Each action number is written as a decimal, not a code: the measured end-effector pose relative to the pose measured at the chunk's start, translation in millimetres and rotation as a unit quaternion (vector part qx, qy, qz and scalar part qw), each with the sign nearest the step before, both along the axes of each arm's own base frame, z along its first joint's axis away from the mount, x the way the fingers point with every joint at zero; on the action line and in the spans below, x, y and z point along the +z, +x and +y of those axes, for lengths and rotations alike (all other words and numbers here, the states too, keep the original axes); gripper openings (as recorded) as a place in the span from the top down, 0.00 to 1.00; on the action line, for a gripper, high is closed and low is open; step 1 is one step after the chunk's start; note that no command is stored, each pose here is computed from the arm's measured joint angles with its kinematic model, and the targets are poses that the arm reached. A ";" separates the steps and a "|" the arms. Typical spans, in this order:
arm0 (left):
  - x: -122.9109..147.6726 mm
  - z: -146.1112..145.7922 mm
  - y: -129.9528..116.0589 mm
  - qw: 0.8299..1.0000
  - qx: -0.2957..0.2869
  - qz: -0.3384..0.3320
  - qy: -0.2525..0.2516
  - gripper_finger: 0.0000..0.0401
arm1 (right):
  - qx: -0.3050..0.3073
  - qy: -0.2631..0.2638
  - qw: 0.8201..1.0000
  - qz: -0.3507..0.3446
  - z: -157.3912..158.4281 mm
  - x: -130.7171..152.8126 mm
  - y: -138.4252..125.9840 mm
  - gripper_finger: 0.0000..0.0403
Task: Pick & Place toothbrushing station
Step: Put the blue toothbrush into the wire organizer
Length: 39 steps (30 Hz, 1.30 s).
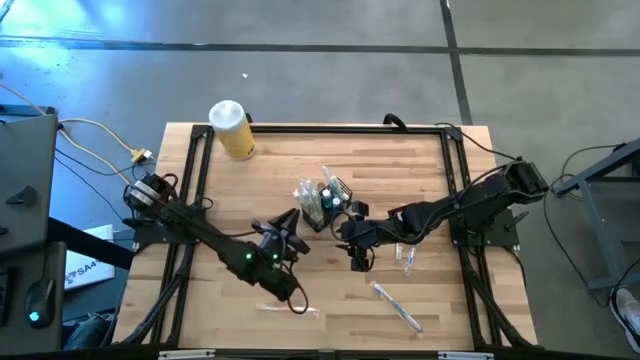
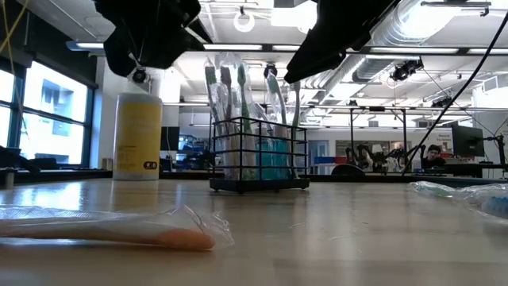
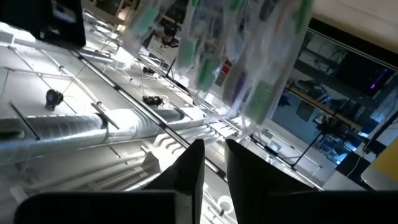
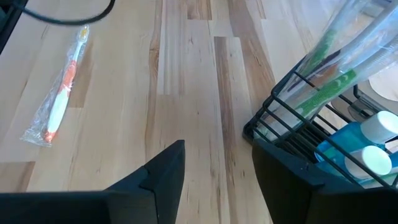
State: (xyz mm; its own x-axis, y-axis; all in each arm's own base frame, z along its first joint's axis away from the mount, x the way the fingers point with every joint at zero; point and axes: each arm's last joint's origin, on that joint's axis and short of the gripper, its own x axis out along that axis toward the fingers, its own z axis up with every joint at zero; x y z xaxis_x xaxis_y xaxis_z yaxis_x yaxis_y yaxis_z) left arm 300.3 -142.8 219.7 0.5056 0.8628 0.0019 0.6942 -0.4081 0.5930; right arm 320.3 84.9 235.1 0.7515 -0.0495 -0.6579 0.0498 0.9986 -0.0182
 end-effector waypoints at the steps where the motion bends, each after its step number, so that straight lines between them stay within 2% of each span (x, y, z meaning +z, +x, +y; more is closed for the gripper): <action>1: 2.4 0.5 -0.8 1.000 0.000 -0.003 -0.002 0.85 | 0.000 0.000 1.000 -0.001 0.1 0.2 0.0 0.55; 5: 14.4 4.9 -3.9 1.000 -0.001 -0.019 -0.018 0.85 | 0.000 0.000 1.000 0.000 0.0 0.0 0.0 0.55; 12: 13.8 5.6 -0.5 0.998 -0.013 -0.028 -0.052 0.85 | -0.001 0.000 1.000 0.001 0.0 -0.2 -0.2 0.55; 15: 10.3 3.9 1.3 0.993 -0.050 -0.006 -0.107 0.85 | -0.002 0.003 1.000 0.001 0.0 -0.2 -0.1 0.55; 20: 4.9 0.0 3.5 0.974 -0.114 0.047 -0.193 0.85 | -0.002 0.003 1.000 0.001 0.0 -0.2 -0.2 0.55; 25: 3.1 -2.1 4.7 0.963 -0.152 0.101 -0.199 0.85 | -0.002 0.003 1.000 0.001 0.0 -0.1 -0.1 0.55; 31: 2.8 -0.7 11.1 0.941 -0.212 0.161 -0.208 0.85 | -0.002 0.003 1.000 0.001 0.1 -0.1 -0.2 0.55; 33: 2.6 4.1 12.8 0.945 -0.190 0.130 -0.231 0.85 | 0.000 0.003 1.000 0.001 1.4 -0.2 -0.6 0.55; 36: 5.9 9.8 14.9 0.958 -0.133 0.036 -0.251 0.85 | 0.004 0.002 1.000 0.003 4.3 -0.5 -1.7 0.55; 39: 13.8 16.5 20.4 0.953 -0.094 -0.048 -0.284 0.85 | 0.008 0.002 1.000 0.004 6.5 -0.7 -2.5 0.55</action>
